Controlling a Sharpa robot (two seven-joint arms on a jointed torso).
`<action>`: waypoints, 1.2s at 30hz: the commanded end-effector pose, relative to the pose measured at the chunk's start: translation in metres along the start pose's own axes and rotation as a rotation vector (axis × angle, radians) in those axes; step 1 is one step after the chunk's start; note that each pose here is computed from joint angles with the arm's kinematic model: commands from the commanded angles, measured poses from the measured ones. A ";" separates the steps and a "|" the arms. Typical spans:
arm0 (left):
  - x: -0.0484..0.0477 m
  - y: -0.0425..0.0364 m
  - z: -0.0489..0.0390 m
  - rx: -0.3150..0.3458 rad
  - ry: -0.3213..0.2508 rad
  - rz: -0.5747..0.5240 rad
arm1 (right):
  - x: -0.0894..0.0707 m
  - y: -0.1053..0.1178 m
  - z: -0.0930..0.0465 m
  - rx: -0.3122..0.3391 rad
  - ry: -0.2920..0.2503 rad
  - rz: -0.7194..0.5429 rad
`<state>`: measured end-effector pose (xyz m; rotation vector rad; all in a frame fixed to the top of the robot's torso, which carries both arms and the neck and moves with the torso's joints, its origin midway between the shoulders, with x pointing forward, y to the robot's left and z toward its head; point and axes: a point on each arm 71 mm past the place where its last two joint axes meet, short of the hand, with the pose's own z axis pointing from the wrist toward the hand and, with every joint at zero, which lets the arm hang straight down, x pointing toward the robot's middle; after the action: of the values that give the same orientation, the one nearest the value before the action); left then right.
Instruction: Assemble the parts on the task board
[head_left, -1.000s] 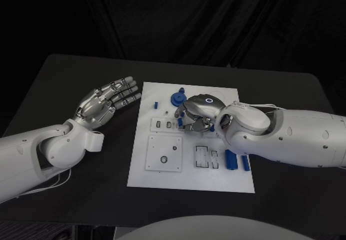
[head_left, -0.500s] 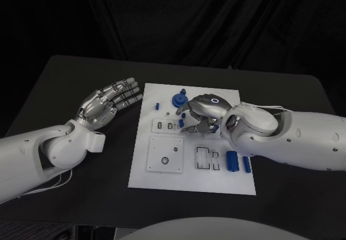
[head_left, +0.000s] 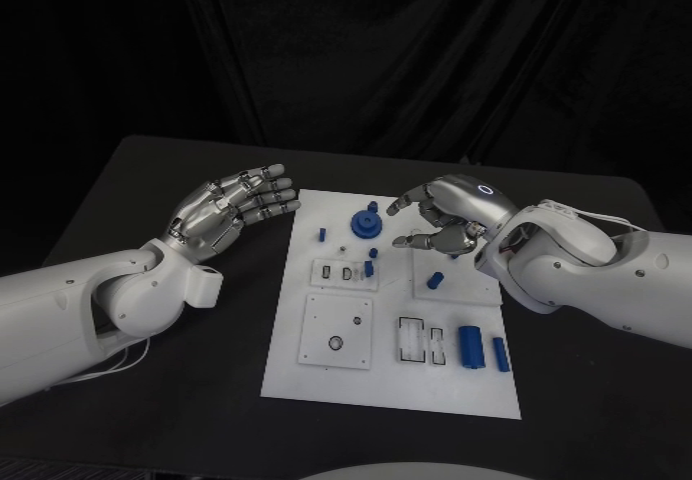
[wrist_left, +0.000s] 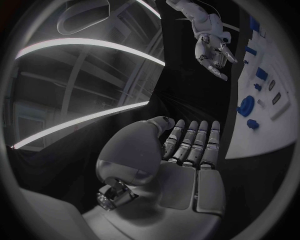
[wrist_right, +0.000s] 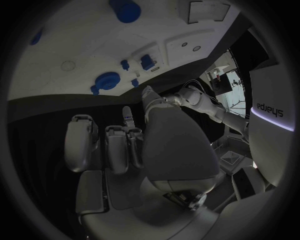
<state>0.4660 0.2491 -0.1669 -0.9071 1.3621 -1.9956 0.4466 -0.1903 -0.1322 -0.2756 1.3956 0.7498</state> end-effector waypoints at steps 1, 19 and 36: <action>0.0019 -0.0123 0.0091 0.074 0.063 0.142 | -0.008 -0.007 -0.004 -0.031 -0.084 0.067; 0.0085 0.0014 0.0632 -0.172 0.211 0.839 | 0.002 -0.066 -0.039 0.141 -0.047 0.085; 0.0646 0.0412 0.0976 -0.483 0.340 1.348 | 0.013 -0.078 -0.057 0.206 -0.016 0.097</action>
<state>0.5020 0.1291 -0.1622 0.2128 1.8717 -0.9805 0.4511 -0.2766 -0.1733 -0.0575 1.4601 0.6869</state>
